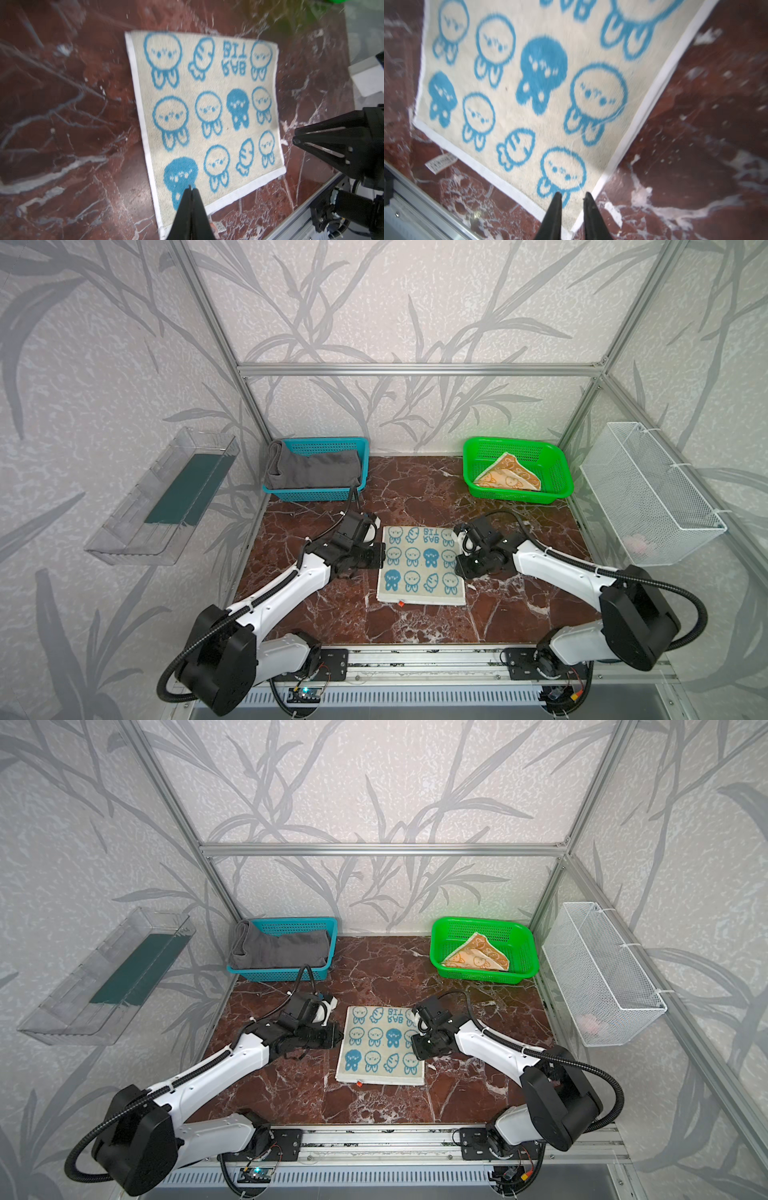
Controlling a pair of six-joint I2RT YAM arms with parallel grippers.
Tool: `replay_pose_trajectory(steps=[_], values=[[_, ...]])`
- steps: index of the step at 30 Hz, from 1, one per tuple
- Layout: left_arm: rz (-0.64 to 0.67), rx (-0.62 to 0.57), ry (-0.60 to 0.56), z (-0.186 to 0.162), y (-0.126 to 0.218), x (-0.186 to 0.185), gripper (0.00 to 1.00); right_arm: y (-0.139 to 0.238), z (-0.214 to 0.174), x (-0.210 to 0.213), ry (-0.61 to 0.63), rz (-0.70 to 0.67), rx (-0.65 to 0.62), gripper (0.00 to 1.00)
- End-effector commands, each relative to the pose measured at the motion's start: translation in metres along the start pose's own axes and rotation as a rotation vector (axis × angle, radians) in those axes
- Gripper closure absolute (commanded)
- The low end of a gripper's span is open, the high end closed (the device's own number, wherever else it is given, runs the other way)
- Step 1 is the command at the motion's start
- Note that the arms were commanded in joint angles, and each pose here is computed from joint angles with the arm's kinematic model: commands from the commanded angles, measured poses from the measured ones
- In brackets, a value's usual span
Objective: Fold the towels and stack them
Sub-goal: 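Lower the folded half onto the towel and open both grippers, then move both grippers to the far edge of the folded towel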
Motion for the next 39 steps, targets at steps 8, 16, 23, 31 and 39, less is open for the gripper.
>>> replay_pose_trajectory(steps=[8, 16, 23, 31, 39], values=[[-0.082, -0.1, 0.105, 0.071, -0.054, -0.003, 1.0, -0.017, 0.091, -0.057, -0.076, -0.142, -0.124, 0.92], [-0.148, 0.003, 0.154, 0.082, -0.11, -0.003, 1.0, -0.049, 0.081, -0.08, -0.132, -0.208, -0.057, 0.94], [-0.017, 0.042, 0.134, 0.072, -0.137, 0.024, 1.0, -0.065, 0.075, -0.093, -0.124, -0.252, -0.009, 0.94], [-0.012, 0.051, 0.126, 0.073, -0.135, 0.023, 1.0, -0.055, 0.087, -0.085, -0.084, -0.206, -0.08, 0.93], [-0.01, -0.072, 0.03, 0.103, -0.083, -0.003, 0.77, -0.008, 0.101, -0.076, -0.086, -0.172, -0.216, 0.66]])
Point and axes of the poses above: each gripper's point midway between its finger pads, its own y axis back along the fingers, its own x axis along the line the jaws close on, z = x × y, the point moved 4 cm from there along y, back along the fingers, and after that the axes turned 12 degrees about y, right-handed, at the moved point
